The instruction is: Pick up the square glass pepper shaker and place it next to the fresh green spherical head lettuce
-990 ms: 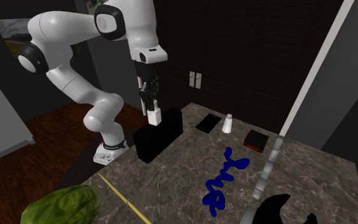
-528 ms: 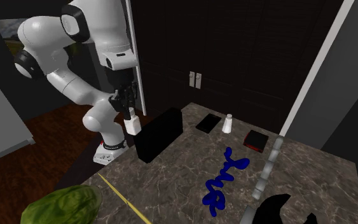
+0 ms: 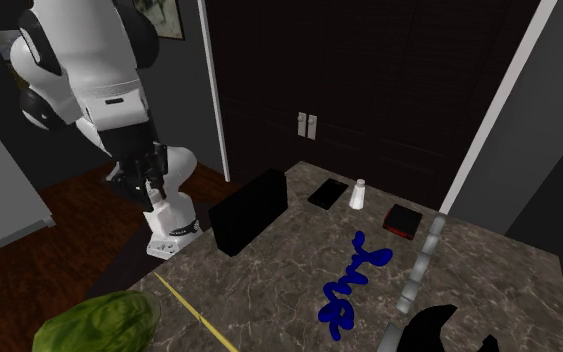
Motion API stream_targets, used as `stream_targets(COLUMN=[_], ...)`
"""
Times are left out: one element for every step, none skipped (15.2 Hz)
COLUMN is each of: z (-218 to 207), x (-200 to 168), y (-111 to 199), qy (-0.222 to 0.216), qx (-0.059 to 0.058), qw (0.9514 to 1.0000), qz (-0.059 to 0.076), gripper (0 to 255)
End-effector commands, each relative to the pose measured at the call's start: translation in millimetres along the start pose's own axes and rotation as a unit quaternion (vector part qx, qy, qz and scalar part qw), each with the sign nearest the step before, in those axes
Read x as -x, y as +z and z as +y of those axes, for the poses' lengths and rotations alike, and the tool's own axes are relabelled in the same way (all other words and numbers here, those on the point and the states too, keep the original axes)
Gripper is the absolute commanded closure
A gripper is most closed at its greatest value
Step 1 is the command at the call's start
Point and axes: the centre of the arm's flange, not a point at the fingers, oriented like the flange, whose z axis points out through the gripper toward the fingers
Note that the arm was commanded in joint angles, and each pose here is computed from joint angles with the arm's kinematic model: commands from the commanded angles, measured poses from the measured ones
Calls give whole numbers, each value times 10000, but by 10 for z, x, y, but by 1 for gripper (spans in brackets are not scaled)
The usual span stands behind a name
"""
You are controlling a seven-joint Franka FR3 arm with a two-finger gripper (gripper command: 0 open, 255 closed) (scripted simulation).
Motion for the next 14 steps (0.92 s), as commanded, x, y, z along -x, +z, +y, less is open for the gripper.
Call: stream_targets(z=[193,294,395,496,597,698,799,900,1002,1103,1204,1305,1406,1507], x=[168,253,338,423,508,592,677,762,847,932,1016,1101,1186,1271], y=[-19,-19,-20,-20,-20,-20,-20,-20,-20,-20,-20,-20,-21,-21], qy=[-4,-4,-4,-4,-4,-4,-4,-4,-4,-4,-4,-4,-4,-4], qx=[2,2,2,2,2,2,2,2,2,2,2,2,2,2], qw=[10000,10000,10000,10000,10000,10000,10000,10000,10000,10000,10000,10000,10000,10000], qz=[-3,-3,-3,-3,-3,-3,-3,-3,-3,-3,-3,-3,-3,-3], gripper=[255,255,255,255,255,255,255,255,255,255,255,255,255,255])
